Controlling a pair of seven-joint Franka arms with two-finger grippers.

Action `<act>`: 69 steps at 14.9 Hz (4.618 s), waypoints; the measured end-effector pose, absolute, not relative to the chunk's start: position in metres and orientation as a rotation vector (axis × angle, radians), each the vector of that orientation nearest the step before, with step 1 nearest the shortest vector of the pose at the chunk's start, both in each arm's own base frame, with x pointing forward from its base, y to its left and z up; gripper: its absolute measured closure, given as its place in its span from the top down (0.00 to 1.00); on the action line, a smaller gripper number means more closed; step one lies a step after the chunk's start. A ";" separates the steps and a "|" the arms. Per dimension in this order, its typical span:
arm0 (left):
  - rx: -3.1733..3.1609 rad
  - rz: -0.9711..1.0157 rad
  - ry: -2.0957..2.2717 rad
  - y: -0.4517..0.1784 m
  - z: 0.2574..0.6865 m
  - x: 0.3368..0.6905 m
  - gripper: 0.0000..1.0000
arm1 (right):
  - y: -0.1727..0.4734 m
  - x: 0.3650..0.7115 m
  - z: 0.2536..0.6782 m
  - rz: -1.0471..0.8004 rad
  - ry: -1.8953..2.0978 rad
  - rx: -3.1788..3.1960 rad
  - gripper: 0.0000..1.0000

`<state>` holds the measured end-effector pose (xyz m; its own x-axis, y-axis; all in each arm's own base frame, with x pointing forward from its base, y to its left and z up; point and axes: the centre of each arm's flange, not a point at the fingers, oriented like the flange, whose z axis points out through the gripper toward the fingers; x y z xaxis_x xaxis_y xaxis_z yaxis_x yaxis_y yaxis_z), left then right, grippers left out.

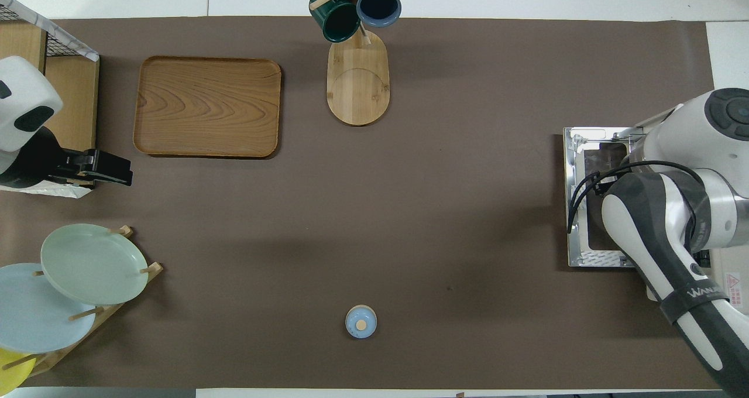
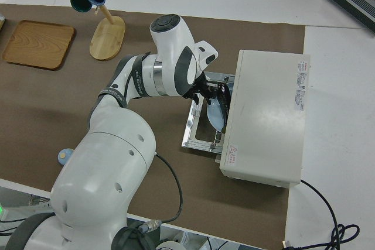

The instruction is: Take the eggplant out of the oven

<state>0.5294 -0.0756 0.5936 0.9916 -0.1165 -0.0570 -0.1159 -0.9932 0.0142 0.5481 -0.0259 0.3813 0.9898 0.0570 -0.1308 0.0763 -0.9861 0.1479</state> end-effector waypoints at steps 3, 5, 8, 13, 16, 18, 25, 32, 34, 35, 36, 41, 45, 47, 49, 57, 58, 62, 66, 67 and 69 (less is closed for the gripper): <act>3.124 -0.090 -0.182 -0.076 0.594 0.529 1.00 | -0.025 0.541 0.369 -0.159 0.131 2.970 0.40; 3.124 -0.089 -0.182 -0.076 0.594 0.529 1.00 | -0.026 0.537 0.367 -0.159 0.152 2.950 0.37; 3.124 -0.087 -0.182 -0.076 0.594 0.530 1.00 | -0.027 0.536 0.370 -0.153 0.185 2.916 0.19; 3.124 -0.084 -0.181 -0.075 0.595 0.530 1.00 | -0.010 0.536 0.376 -0.130 0.250 2.891 0.02; 3.124 -0.078 -0.179 -0.075 0.596 0.530 1.00 | 0.011 0.538 0.382 -0.137 0.299 2.880 0.02; 3.124 -0.067 -0.179 -0.075 0.596 0.531 1.00 | 0.044 0.542 0.406 -0.196 0.304 2.854 0.02; 3.122 -0.008 -0.173 -0.074 0.600 0.535 1.00 | 0.194 0.546 0.481 -0.095 0.260 2.827 0.02; 3.123 0.021 -0.130 -0.056 0.601 0.539 1.00 | 0.407 0.494 0.475 0.011 0.010 2.973 0.02; 3.123 0.037 -0.125 -0.054 0.602 0.541 1.00 | 0.478 0.482 0.438 0.037 -0.060 2.978 0.02; 3.122 0.049 -0.125 -0.054 0.602 0.542 1.00 | 0.505 0.481 0.414 0.053 -0.073 2.988 0.02; 3.122 0.062 -0.122 -0.053 0.603 0.543 1.00 | 0.517 0.485 0.398 0.064 -0.080 3.000 0.02; 3.122 0.101 -0.070 -0.035 0.605 0.547 1.00 | 0.530 0.497 0.382 0.099 -0.118 3.117 0.04; 3.123 0.104 -0.057 -0.031 0.604 0.548 1.00 | 0.526 0.498 0.377 0.104 -0.124 3.121 0.41; 3.122 0.109 -0.058 -0.031 0.604 0.549 1.00 | 0.522 0.502 0.382 0.109 -0.127 3.121 0.59; 3.122 0.109 -0.058 -0.031 0.604 0.549 1.00 | 0.504 0.512 0.395 0.096 -0.065 3.106 0.60; 3.122 0.064 -0.117 -0.062 0.584 0.546 1.00 | 0.279 0.593 0.426 -0.134 0.041 2.909 0.13; 3.123 0.041 -0.100 -0.081 0.575 0.543 1.00 | 0.249 0.597 0.408 -0.155 0.022 2.888 0.03; 3.100 0.025 0.262 -0.166 0.542 0.525 1.00 | 0.165 0.593 0.339 -0.195 -0.041 2.886 0.01; 2.968 0.037 0.797 -0.243 0.508 0.497 1.00 | 0.142 0.576 0.312 -0.254 -0.022 2.822 0.01; 2.916 0.034 0.938 -0.262 0.496 0.489 1.00 | 0.133 0.574 0.309 -0.256 -0.020 2.803 0.01; 2.796 0.026 1.210 -0.299 0.470 0.473 1.00 | 0.109 0.574 0.303 -0.274 -0.005 2.794 0.01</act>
<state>0.4731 -0.2986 0.4700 0.6852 0.7280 -0.0222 0.7264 -0.6808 0.0941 0.5740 0.1094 0.3030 0.9815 -0.0358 -0.1880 0.0283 -0.9445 0.3272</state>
